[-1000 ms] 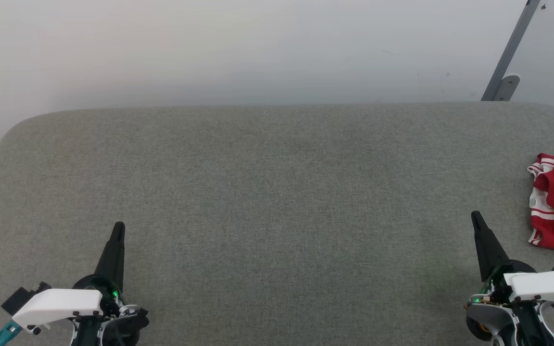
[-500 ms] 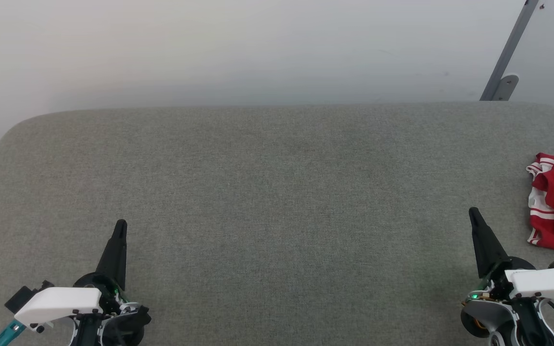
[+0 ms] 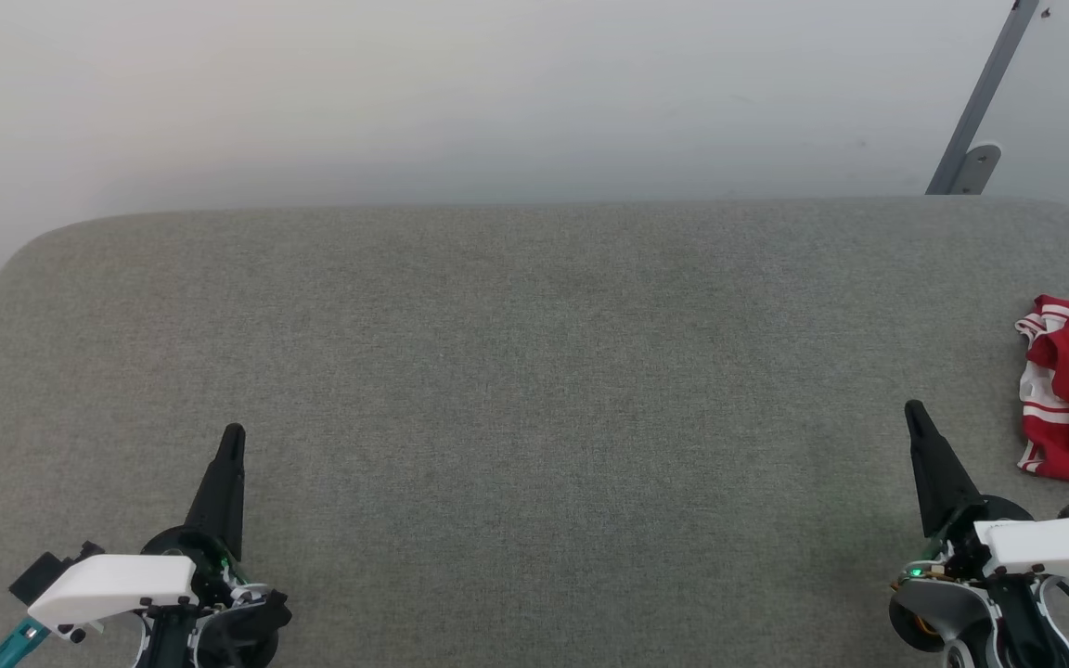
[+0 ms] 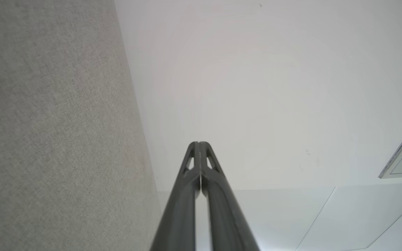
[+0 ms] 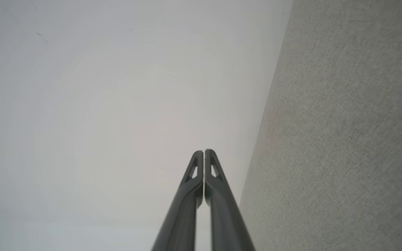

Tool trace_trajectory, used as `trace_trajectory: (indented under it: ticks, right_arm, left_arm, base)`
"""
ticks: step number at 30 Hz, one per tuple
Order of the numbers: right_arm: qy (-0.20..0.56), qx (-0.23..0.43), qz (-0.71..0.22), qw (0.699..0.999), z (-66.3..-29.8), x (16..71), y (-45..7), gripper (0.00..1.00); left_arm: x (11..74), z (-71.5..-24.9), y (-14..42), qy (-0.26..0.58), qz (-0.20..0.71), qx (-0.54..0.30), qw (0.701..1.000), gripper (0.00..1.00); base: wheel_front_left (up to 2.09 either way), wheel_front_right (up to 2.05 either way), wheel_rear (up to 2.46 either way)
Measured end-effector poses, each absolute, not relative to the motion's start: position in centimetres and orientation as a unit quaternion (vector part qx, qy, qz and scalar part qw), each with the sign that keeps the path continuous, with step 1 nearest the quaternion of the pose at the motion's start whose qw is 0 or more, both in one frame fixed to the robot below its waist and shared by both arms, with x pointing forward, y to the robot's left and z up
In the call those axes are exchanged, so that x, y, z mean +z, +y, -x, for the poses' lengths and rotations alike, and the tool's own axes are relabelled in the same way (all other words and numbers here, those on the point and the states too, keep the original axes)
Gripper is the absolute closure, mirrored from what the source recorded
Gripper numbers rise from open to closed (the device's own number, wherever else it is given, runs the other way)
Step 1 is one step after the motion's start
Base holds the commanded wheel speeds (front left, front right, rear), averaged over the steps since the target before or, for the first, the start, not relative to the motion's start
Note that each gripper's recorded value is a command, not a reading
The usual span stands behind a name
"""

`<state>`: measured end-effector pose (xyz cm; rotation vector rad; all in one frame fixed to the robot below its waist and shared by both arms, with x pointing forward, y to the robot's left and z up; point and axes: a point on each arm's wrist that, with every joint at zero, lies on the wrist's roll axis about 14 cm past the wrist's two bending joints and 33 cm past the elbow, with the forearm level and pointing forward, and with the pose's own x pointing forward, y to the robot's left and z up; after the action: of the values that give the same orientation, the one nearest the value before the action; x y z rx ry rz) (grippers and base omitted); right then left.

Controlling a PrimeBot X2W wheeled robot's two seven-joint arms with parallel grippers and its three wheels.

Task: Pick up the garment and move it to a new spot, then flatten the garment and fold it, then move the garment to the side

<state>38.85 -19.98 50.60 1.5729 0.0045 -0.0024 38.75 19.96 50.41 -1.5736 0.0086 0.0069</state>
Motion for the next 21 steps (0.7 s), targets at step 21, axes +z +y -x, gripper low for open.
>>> trace_trajectory:
  ticks: [21]
  right_arm:
    - [0.002, -0.001, -0.708, 0.706, -38.85, 50.6, -19.98, 1.0]
  left_arm:
    - [50.4, -38.75, 19.97, 0.004, 0.708, 0.003, 0.706, 1.0]
  base:
    - [0.0, 0.0, 0.0]
